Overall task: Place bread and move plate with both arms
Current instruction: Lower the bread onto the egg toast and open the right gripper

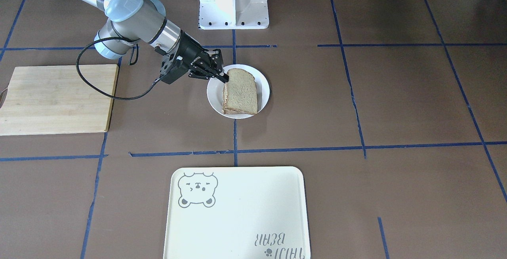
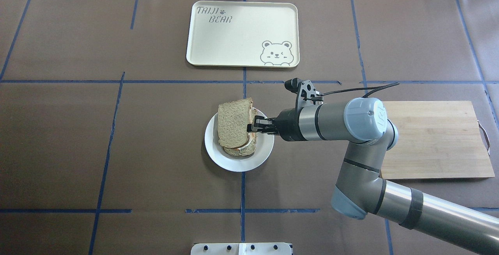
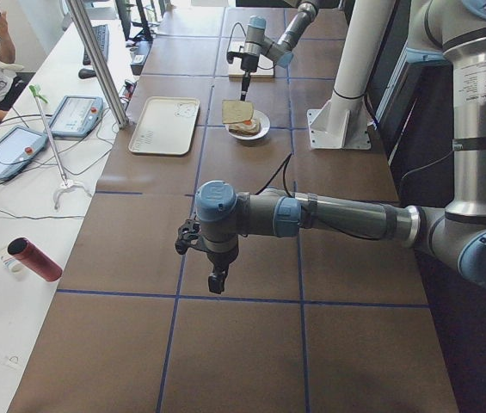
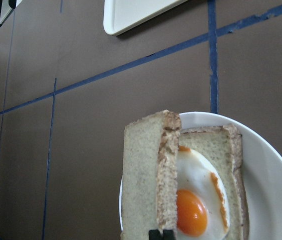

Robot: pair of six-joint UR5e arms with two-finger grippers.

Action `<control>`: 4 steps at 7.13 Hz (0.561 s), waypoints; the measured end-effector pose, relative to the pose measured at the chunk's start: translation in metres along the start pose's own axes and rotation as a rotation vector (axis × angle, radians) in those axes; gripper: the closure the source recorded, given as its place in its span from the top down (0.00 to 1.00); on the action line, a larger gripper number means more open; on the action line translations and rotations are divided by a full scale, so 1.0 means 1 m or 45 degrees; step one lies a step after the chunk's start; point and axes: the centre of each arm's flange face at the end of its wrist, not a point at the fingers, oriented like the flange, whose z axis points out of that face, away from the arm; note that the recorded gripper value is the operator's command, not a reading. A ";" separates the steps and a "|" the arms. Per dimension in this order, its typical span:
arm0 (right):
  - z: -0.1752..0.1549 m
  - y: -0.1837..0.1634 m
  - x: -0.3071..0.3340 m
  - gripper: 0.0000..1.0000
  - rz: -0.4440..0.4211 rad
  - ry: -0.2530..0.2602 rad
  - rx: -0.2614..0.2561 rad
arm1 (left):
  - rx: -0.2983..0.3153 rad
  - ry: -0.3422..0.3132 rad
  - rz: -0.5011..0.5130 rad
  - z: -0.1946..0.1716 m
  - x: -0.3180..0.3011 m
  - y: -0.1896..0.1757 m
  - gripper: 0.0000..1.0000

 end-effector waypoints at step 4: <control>0.006 0.012 0.024 0.95 0.006 0.055 0.009 | 0.000 0.000 0.000 0.000 0.000 0.000 1.00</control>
